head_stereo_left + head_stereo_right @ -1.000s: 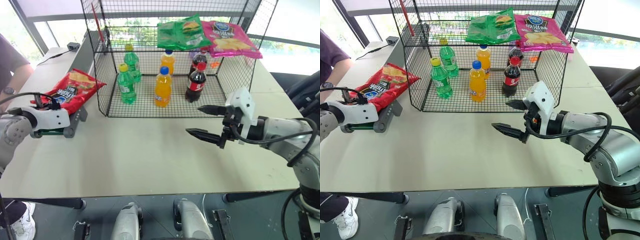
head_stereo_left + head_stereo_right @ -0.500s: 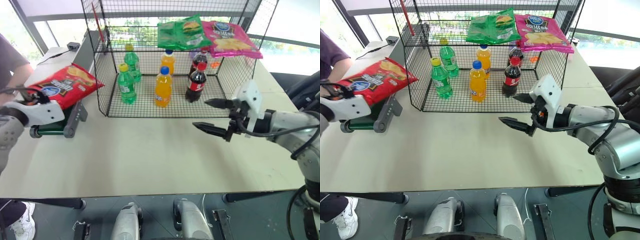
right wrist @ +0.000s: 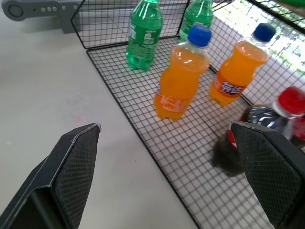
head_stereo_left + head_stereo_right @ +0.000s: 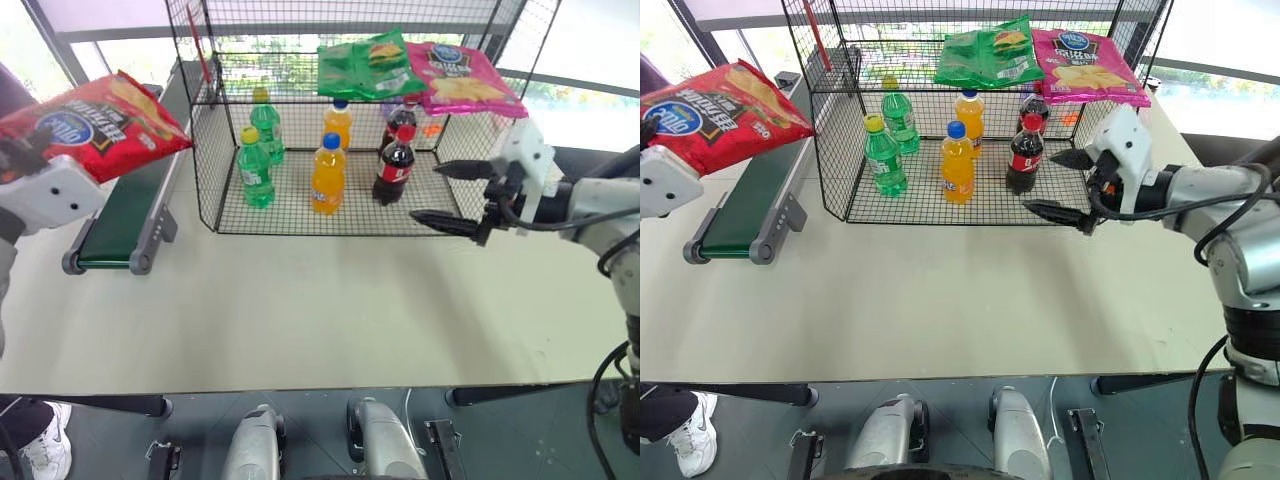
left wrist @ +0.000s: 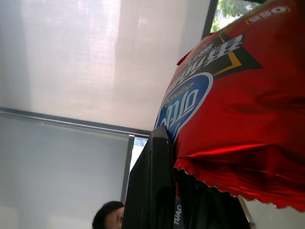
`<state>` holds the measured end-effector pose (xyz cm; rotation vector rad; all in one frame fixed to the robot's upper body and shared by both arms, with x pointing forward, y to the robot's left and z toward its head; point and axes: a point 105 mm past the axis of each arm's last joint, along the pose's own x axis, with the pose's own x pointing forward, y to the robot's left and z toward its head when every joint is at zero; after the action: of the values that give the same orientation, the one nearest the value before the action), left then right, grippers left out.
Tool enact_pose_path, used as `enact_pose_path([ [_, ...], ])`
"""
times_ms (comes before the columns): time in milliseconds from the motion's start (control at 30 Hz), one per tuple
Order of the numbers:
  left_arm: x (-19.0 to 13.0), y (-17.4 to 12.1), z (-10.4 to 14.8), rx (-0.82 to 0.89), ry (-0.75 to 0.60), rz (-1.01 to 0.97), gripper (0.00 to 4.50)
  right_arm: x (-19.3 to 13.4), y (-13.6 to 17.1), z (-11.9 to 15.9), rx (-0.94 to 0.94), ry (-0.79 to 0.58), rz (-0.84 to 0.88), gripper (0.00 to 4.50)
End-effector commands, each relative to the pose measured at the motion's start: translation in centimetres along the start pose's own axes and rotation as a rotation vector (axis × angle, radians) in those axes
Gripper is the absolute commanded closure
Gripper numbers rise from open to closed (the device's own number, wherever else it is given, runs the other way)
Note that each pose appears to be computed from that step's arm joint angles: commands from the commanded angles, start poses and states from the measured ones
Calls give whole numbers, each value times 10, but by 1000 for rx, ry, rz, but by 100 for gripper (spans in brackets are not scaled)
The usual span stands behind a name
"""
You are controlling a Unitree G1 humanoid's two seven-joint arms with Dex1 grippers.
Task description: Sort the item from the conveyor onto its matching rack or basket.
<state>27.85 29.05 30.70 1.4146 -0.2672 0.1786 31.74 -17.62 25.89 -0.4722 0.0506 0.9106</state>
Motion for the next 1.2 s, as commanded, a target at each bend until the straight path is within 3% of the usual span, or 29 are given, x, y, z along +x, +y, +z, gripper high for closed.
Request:
enact_pose_path([
  [33,-7,38,21,-7,-43,141,444,-9,-9,15,-61,-23,-24,0],
  [233,-14,72,26,-28,-63,284,444,-7,-15,14,-72,-15,-23,0],
  [400,-14,75,34,-109,-99,275,444,-5,-20,12,-83,-14,-24,0],
  [633,-3,56,59,-226,-174,219,444,-23,-34,16,-118,0,-85,0],
  [767,1,36,86,-383,-260,147,444,-38,-41,24,-109,-20,-135,0],
  [1033,29,5,106,-466,-278,109,444,-41,-37,20,-103,-21,-156,0],
  [1200,64,-2,103,-510,-223,171,444,-48,-34,16,-88,-18,-186,0],
])
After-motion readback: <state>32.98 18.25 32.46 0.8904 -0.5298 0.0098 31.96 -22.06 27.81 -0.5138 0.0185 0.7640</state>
